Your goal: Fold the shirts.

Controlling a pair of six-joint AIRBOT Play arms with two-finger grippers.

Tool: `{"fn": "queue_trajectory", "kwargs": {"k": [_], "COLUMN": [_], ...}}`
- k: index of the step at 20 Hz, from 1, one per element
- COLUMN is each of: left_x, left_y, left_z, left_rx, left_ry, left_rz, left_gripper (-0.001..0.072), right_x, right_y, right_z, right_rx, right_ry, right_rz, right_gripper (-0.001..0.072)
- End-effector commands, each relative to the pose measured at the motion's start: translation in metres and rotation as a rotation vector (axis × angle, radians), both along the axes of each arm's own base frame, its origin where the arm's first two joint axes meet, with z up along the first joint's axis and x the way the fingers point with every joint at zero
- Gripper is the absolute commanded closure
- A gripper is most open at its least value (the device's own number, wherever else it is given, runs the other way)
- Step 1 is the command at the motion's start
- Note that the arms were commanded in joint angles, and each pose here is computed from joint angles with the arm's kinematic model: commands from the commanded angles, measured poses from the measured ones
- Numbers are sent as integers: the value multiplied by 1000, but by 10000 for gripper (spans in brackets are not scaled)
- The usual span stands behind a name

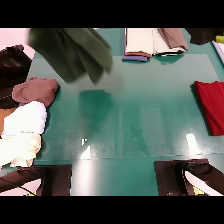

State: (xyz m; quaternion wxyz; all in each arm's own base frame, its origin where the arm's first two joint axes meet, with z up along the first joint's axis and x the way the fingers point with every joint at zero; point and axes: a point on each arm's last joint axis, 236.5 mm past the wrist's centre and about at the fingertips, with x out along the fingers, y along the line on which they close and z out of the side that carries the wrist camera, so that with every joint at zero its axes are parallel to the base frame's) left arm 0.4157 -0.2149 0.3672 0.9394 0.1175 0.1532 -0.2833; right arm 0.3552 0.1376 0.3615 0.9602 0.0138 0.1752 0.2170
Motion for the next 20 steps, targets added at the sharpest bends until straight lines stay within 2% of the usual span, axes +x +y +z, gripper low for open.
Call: {"fn": "queue_trajectory", "kwargs": {"k": [1,3,4,5,6,8,11,13,15,17,20], "left_x": [-66,-90,-100,-107,-107,-91,-38,-9,4,3,-19], "left_y": [-94,-138,-154,-168,-172,-156,-88,-36,-1,19,27], "left_z": [-48,-95,-118,-139,-153,-164,-169,-181,-204,-238,-299], "left_rx": [81,124,141,143,129,139,80,32,-17,-59,-60], "left_ry": [110,185,222,259,298,326,410,494,577,679,834], "left_rz": [-276,-376,-412,-435,-425,-357,-131,11,92,138,161], "left_gripper": [686,684,590,295,210,210,210,210,211,210,211], "right_x": [-3,-4,-5,-5,-6,-10,-20,-30,-40,-49,-70], "right_y": [-3,-3,-3,-3,-3,-4,-11,-25,-48,-80,-119], "right_z": [12,9,7,5,3,-5,-36,-78,-132,-185,-260], "right_rx": [-6,-10,-14,-18,-21,-37,-109,-162,-179,-161,-23], "right_ry": [-25,-15,-6,1,8,44,161,304,474,617,838], "right_rz": [-7,-6,-4,-3,-2,5,3,-22,-82,-169,-293], "right_gripper": [690,690,690,691,690,690,690,690,689,689,689]}}
